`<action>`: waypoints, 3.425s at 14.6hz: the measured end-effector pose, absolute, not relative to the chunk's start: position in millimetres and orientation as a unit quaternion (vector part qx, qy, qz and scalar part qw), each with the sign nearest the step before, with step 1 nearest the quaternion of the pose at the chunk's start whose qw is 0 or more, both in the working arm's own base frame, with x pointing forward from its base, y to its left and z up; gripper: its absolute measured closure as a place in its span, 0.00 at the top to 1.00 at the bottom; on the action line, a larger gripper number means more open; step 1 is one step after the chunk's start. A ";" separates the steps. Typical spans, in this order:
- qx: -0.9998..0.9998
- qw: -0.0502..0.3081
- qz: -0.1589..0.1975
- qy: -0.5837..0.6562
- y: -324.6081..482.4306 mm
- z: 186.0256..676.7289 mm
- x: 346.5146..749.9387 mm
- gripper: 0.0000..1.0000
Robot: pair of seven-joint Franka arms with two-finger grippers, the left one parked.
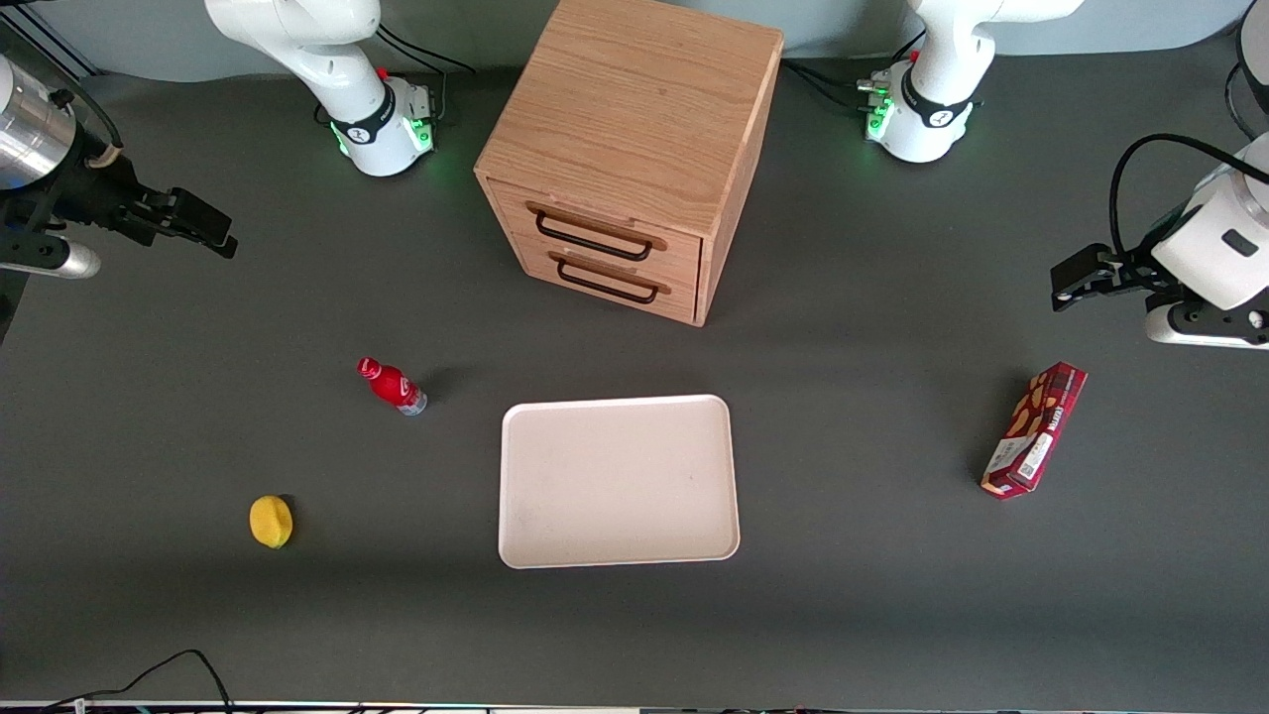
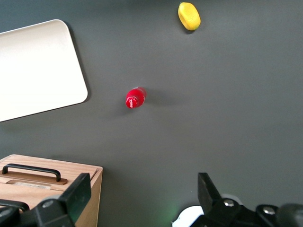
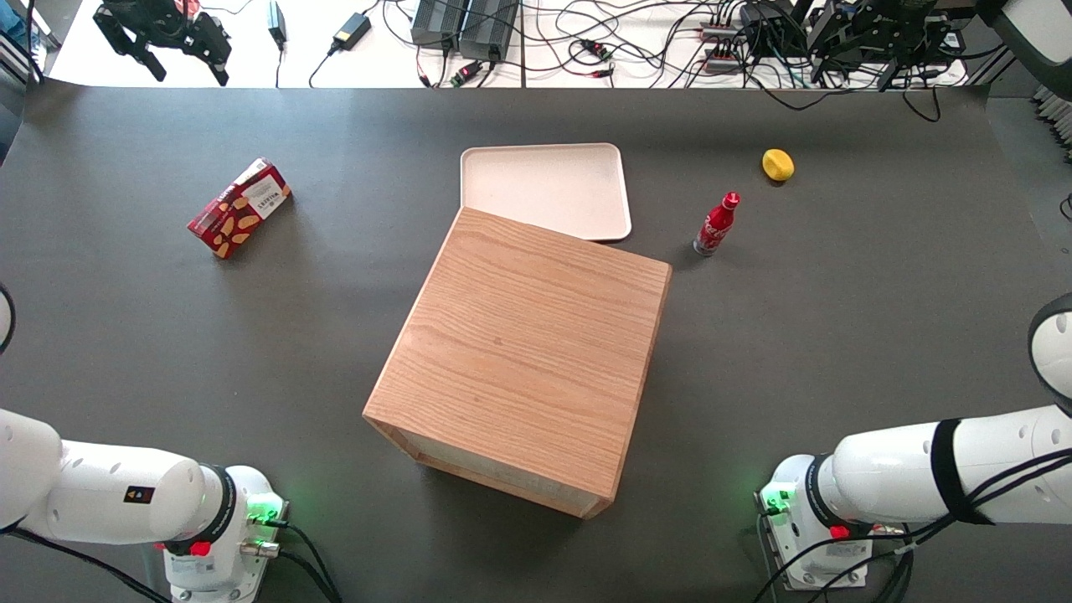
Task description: Place coke bottle on tray
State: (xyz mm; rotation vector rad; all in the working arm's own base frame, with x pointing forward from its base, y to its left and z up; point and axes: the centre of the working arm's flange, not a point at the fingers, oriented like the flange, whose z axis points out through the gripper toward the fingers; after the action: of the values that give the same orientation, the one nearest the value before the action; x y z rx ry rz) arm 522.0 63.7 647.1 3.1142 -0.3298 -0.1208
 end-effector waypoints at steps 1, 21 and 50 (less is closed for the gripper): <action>0.993 0.004 -0.043 -0.108 61.4 645.2 523.2 1.00; 0.993 -0.014 -0.046 -0.112 94.7 365.3 550.8 1.00; 0.982 -0.031 -0.068 -0.173 153.9 569.1 640.1 0.33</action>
State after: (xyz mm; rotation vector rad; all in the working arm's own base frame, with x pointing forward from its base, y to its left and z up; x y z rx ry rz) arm 640.1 153.9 569.1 3.1471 -0.5538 -0.2185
